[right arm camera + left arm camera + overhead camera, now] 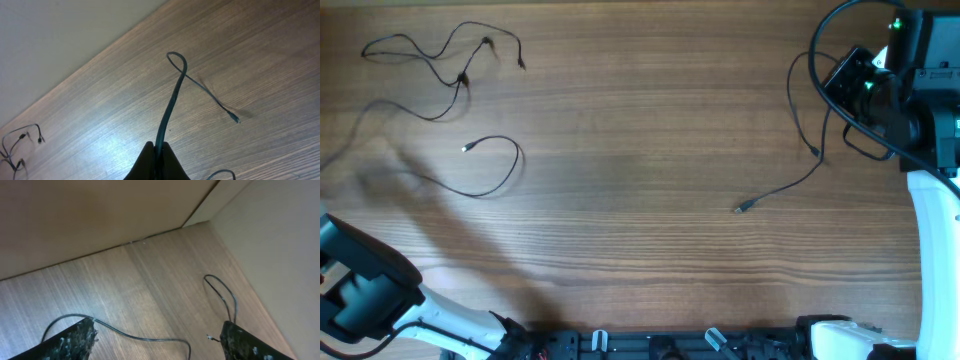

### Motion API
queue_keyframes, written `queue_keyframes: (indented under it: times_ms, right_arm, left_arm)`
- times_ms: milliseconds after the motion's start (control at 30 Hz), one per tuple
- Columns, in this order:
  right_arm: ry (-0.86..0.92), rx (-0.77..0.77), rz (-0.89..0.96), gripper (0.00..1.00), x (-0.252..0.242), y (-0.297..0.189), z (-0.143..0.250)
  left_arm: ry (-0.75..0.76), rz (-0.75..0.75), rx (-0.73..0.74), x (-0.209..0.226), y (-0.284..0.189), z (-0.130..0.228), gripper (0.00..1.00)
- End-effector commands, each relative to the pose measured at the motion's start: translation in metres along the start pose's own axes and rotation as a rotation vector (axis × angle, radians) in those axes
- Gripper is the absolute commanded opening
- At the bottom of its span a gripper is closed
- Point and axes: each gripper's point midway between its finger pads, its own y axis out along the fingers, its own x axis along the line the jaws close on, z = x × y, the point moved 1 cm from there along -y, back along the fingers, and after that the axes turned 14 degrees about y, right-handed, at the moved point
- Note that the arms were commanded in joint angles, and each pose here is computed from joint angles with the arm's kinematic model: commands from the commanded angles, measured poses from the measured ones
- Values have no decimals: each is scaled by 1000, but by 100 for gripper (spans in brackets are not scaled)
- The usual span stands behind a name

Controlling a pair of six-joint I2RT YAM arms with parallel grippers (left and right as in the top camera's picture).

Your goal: Untangle cables

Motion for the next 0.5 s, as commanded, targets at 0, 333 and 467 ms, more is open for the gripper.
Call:
queue_keyframes:
  times_ms: [0, 333, 467]
  right_arm:
    - [8, 9, -14, 4, 3, -1, 0]
    - [5, 16, -5, 4, 1, -1, 2]
    - [5, 13, -7, 4, 1, 0, 1]
  left_arm:
    - [1, -18, 102, 5, 5, 25, 92]
    - [-209, -312, 586, 46, -4, 170, 100]
    - [-261, -349, 623, 55, -7, 180, 100]
